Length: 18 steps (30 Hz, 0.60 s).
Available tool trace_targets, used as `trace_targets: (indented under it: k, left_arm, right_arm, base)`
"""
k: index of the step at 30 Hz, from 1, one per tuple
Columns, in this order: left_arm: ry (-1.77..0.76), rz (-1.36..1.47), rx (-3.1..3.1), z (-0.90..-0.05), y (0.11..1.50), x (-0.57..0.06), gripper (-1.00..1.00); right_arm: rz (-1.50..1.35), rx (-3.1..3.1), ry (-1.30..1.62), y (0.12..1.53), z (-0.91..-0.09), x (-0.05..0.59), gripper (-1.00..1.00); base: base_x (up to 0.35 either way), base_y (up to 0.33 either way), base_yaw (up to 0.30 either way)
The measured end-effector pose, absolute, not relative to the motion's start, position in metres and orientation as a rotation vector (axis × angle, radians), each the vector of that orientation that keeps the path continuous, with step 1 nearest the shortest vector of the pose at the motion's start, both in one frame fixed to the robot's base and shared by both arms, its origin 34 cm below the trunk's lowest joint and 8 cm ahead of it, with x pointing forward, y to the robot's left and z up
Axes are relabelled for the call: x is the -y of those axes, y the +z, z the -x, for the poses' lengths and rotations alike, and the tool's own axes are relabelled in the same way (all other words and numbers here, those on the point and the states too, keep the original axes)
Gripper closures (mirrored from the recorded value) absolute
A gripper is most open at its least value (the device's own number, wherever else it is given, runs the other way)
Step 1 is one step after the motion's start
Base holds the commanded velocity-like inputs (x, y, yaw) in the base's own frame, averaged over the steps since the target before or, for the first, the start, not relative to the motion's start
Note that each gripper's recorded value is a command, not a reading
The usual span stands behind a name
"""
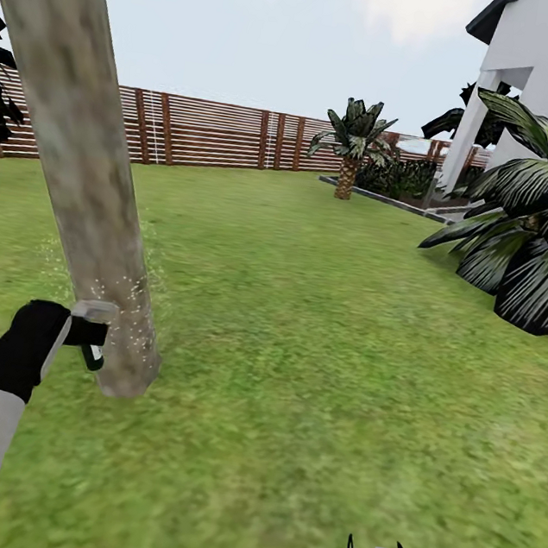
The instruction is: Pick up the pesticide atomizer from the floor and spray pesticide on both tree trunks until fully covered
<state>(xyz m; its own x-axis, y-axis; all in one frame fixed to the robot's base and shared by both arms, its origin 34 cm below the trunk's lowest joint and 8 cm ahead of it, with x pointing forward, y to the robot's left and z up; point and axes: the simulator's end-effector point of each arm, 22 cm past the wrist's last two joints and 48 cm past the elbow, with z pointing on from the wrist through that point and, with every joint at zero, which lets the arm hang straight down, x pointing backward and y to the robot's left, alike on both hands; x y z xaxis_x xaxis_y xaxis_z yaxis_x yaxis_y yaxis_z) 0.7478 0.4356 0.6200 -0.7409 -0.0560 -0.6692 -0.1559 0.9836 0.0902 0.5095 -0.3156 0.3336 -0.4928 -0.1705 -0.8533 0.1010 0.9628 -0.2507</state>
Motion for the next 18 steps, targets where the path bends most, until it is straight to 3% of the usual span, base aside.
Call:
trace_targets:
  k: [5,10,18]
  left_arm:
    - [0.192,0.167,-2.400,-0.758,0.645,-0.439,1.00]
    - [0.371,0.232,-2.398,-0.729,0.657,-0.531,1.00]
    - [0.336,0.228,-2.422,-0.725,0.641,-0.523,1.00]
  right_arm:
    - [0.050,-2.061,-0.326,0.334,-0.510,0.316,-1.00]
    - [0.050,-2.061,-0.326,0.334,-0.510,0.316,-1.00]
    - [0.050,-2.061,-0.326,0.334,-0.510,0.315,-1.00]
  base:
    - [0.000,0.000,0.000]
    - [0.006,0.001,0.000]
    - [0.270,0.193,0.000]
